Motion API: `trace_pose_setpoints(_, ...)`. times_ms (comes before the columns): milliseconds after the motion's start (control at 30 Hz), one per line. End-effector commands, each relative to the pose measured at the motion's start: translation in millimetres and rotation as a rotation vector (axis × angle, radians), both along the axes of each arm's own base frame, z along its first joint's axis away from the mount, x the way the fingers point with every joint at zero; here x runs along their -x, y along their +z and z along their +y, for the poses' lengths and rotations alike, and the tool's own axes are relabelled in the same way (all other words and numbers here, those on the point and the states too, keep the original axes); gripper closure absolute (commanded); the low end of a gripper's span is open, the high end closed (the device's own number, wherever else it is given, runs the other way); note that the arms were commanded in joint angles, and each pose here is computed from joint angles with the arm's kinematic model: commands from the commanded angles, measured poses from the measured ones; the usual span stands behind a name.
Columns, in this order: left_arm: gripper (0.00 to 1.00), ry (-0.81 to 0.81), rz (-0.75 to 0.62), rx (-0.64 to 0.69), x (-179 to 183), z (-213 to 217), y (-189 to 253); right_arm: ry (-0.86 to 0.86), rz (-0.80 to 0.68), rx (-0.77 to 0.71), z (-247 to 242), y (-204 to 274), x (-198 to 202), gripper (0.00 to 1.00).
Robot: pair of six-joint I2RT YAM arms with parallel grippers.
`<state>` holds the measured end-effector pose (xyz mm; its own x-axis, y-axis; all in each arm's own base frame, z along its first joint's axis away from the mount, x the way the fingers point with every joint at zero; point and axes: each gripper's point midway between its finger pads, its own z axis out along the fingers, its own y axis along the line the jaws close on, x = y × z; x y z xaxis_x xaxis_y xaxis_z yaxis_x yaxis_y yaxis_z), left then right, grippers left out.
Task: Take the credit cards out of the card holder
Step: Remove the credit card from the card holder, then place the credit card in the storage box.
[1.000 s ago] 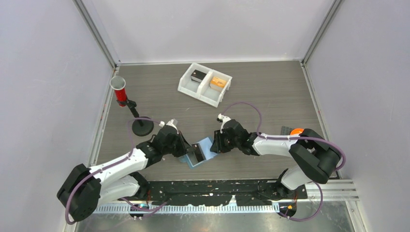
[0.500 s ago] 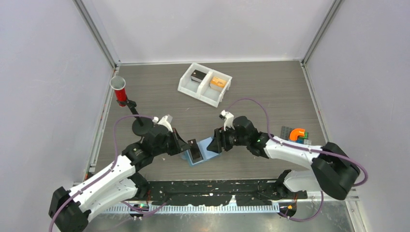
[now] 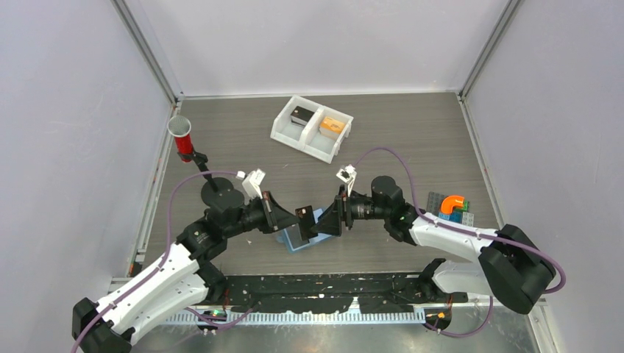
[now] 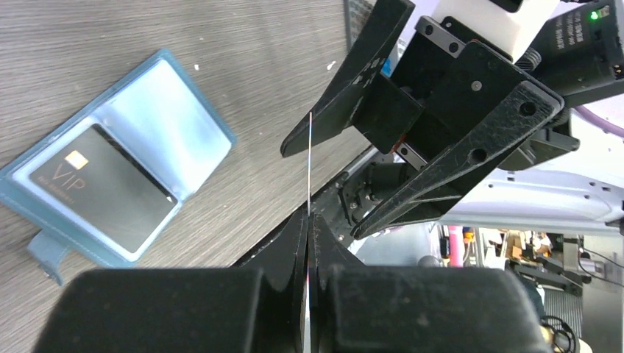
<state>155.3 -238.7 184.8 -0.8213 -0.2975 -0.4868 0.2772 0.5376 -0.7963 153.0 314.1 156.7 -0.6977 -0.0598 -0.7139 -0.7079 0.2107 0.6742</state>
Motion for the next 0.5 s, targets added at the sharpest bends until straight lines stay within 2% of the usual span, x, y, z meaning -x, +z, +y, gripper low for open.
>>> trace_pose_setpoints(0,1.00,-0.072,-0.102,0.112,2.1,-12.8,37.5,0.097,-0.030,-0.142,8.1,34.7,11.6,0.26)
trace_pose_setpoints(67,1.00,-0.074,-0.110,0.119,1.9,-13.3,38.4,0.117,-0.029,-0.154,9.2,37.9,13.5,0.33)
trace_pose_setpoints(133,1.00,-0.067,-0.113,0.123,1.0,-12.9,37.7,0.134,-0.033,-0.156,10.2,38.8,14.8,0.44)
trace_pose_setpoints(167,1.00,-0.064,-0.115,0.126,0.6,-12.7,37.7,0.137,-0.032,-0.152,10.1,37.9,15.3,0.52)
trace_pose_setpoints(200,1.00,-0.064,-0.115,0.130,0.8,-12.9,37.3,0.137,-0.033,-0.151,9.9,38.0,15.2,0.57)
trace_pose_setpoints(267,1.00,-0.065,-0.110,0.131,1.0,-13.1,35.4,0.134,-0.036,-0.142,9.1,37.1,15.1,0.74)
trace_pose_setpoints(300,1.00,-0.076,-0.111,0.130,2.6,-13.6,35.7,0.131,-0.042,-0.143,9.2,39.3,13.9,0.77)
trace_pose_setpoints(400,0.85,-0.110,-0.126,0.099,7.1,-12.8,36.7,0.141,-0.051,-0.131,8.1,38.8,13.5,0.93)
trace_pose_setpoints(467,0.75,-0.118,-0.132,0.057,8.7,-9.2,36.5,0.159,-0.059,-0.135,7.2,40.6,15.4,0.95)
